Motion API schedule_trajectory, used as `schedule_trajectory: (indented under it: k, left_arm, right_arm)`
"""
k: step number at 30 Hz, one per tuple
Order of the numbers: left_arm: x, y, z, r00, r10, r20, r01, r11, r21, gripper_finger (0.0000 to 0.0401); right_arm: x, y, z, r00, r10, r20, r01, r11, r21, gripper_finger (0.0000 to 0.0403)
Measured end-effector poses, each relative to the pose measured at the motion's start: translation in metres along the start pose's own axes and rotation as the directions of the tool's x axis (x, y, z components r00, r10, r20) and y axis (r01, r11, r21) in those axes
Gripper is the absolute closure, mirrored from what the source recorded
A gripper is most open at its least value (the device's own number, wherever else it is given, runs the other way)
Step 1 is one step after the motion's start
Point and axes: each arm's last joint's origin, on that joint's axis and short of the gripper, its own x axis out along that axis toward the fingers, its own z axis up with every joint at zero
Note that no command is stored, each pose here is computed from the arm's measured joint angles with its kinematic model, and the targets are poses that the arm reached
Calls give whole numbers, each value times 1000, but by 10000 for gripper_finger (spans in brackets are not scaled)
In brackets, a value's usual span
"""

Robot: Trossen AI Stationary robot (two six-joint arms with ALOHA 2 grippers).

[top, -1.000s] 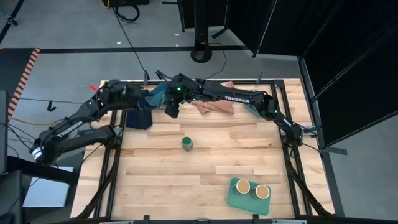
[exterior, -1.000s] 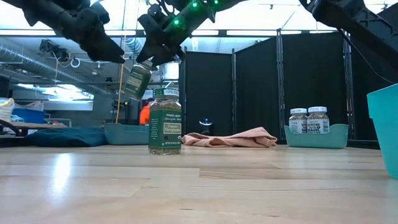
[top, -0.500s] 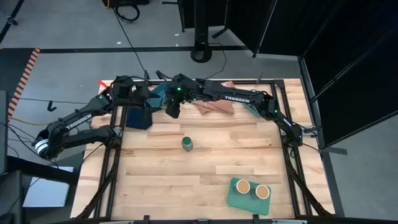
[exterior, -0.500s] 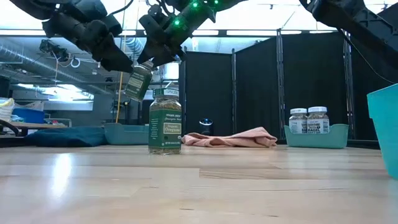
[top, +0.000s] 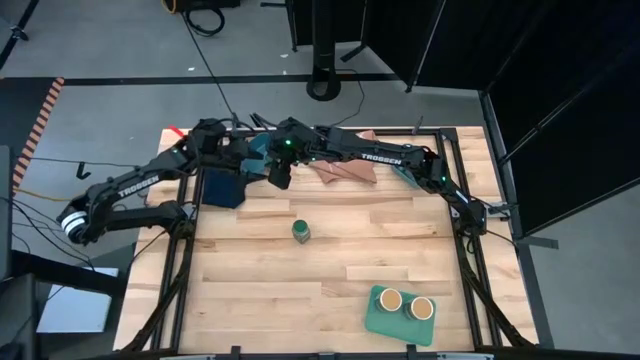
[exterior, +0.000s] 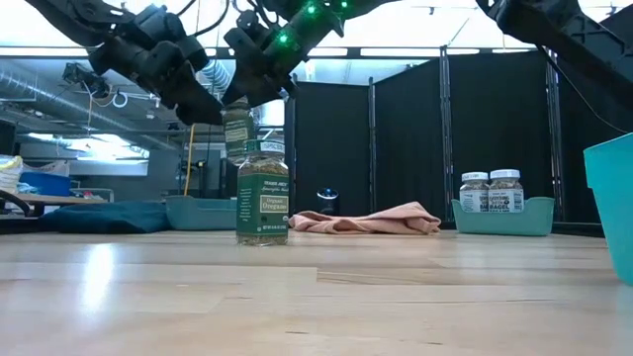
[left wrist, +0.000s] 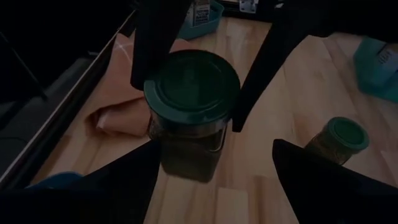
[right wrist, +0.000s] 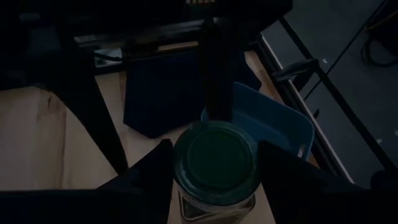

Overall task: Sort spices by type
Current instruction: Put the right green seasoning bottle into the blue bin

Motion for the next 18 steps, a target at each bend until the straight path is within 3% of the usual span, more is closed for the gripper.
schedule_trajectory:
  k: [18]
  left_arm:
    - [-10, 11, -3, 997, 75, -2, -75, 997, -11, 87]
  right_arm:
    - [-1, 1, 4, 999, 12, 37, -12, 1000, -8, 197]
